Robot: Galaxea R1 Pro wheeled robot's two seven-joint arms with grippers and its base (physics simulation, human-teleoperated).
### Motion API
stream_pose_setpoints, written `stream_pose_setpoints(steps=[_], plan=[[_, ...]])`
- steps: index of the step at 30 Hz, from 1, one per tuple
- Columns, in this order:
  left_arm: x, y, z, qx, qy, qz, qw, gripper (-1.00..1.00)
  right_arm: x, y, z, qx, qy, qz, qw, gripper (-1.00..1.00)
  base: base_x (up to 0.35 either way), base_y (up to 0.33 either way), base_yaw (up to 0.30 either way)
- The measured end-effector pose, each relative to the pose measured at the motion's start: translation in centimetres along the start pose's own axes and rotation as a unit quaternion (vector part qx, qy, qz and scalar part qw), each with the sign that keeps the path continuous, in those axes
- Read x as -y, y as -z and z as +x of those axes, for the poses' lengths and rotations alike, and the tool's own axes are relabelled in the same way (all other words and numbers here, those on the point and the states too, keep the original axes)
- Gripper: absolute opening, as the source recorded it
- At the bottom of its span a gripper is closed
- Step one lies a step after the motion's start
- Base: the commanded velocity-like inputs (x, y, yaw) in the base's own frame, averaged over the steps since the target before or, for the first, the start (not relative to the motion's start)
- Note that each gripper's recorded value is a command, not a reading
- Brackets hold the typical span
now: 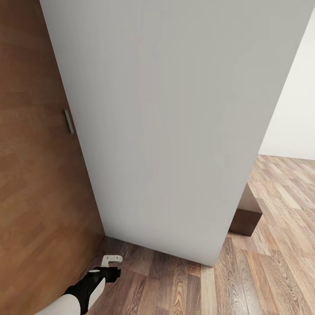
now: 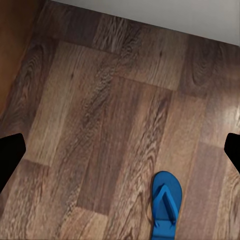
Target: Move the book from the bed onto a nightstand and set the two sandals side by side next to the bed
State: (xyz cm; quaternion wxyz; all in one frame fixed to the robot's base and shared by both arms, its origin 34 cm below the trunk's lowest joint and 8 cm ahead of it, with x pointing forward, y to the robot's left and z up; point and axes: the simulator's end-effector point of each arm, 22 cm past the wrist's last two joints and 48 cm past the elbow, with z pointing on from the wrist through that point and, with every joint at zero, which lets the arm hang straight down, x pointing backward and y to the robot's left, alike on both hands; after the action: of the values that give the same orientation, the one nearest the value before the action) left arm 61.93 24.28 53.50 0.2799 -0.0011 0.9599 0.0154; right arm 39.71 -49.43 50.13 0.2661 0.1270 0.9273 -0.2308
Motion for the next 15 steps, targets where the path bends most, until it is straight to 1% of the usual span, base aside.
stream_pose_setpoints(steps=[7,10,15], plan=[[0.0,-1.0,0.8,0.000,0.000,0.000,1.0000,1.00,3.0,-0.9,2.6,-0.019,0.004,0.057,0.9982,1.00,0.000,0.000,0.000],[0.0,-1.5,1.1,0.000,0.000,0.000,1.0000,1.00,3.4,-1.2,3.3,-0.023,0.004,0.072,0.9971,1.00,0.000,0.000,0.000],[0.1,-2.2,1.8,-0.001,0.000,0.000,1.0000,1.00,3.7,-1.8,4.1,-0.026,0.004,0.084,0.9962,1.00,0.000,0.000,0.000]])
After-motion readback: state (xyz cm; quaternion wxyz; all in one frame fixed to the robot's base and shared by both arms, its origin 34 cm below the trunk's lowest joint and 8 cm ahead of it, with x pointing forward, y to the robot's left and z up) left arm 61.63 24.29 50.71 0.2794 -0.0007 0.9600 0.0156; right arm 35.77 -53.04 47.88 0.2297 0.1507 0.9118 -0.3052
